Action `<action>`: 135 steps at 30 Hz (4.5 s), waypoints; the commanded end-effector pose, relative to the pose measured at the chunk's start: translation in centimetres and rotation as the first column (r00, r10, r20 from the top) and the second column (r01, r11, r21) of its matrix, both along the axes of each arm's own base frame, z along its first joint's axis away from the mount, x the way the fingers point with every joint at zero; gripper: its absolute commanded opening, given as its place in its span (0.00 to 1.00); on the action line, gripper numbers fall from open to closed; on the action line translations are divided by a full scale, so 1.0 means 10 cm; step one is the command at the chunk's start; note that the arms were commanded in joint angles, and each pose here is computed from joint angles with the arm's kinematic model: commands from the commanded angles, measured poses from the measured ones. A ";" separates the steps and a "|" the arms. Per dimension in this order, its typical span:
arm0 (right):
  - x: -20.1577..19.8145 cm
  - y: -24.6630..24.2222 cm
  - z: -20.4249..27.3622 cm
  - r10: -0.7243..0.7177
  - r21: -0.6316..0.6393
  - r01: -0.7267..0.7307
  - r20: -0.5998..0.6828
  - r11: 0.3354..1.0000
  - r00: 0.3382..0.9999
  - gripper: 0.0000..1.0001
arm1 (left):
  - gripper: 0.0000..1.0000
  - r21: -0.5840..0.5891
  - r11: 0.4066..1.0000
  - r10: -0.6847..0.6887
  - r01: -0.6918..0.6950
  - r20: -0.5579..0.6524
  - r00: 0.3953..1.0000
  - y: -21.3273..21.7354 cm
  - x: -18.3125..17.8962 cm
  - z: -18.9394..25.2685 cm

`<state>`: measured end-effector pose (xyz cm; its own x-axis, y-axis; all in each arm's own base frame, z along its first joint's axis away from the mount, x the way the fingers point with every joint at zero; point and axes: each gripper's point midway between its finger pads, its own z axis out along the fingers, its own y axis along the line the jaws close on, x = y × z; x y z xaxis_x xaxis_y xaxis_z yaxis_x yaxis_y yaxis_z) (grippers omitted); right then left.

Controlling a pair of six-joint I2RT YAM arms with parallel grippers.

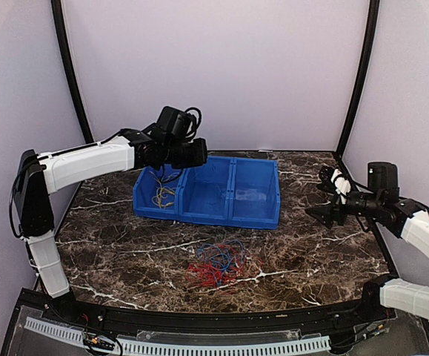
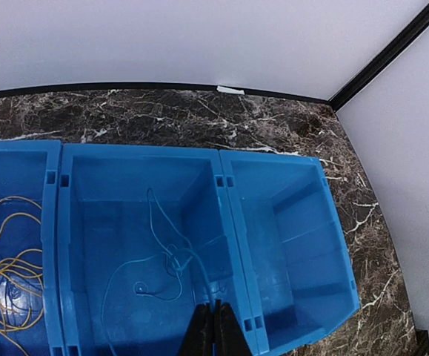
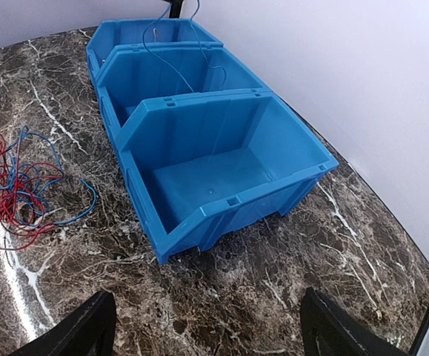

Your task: Untangle the cables

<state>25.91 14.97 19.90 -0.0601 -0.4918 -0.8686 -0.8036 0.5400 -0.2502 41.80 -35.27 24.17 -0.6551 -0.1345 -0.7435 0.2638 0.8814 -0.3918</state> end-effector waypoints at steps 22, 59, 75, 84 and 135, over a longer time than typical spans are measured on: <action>0.04 -0.05 -0.05 -0.006 -0.017 0.007 0.015 1.000 1.000 0.87 | 0.35 0.037 0.999 0.029 -0.027 -0.041 0.999 -0.01 0.17 -0.20; 0.35 -0.17 0.16 -0.123 0.002 0.123 -0.007 0.992 0.992 0.99 | 0.61 0.122 0.991 0.019 -0.060 0.313 0.950 1.33 -0.93 0.04; -0.17 1.20 0.19 0.486 -0.046 -0.500 -0.173 0.865 0.857 0.72 | 0.52 0.018 0.840 -0.542 0.542 0.018 0.840 0.55 -1.73 -0.54; -0.59 1.91 -0.64 0.627 -0.035 -0.691 -0.389 0.722 0.675 0.78 | 0.49 -0.177 0.750 -0.654 0.637 -0.051 0.755 0.27 -1.96 -1.11; -0.88 2.49 -1.32 0.629 0.224 -0.676 -0.641 0.702 0.440 0.05 | 0.00 -0.242 0.740 -0.578 0.627 0.247 0.777 0.24 -2.06 -0.18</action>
<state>17.41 39.13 6.34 -0.1859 -0.6882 -0.7013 -0.8866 -0.1902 0.4216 20.87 -34.15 20.69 -0.5774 0.0882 -0.8117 0.7908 0.3078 -0.5290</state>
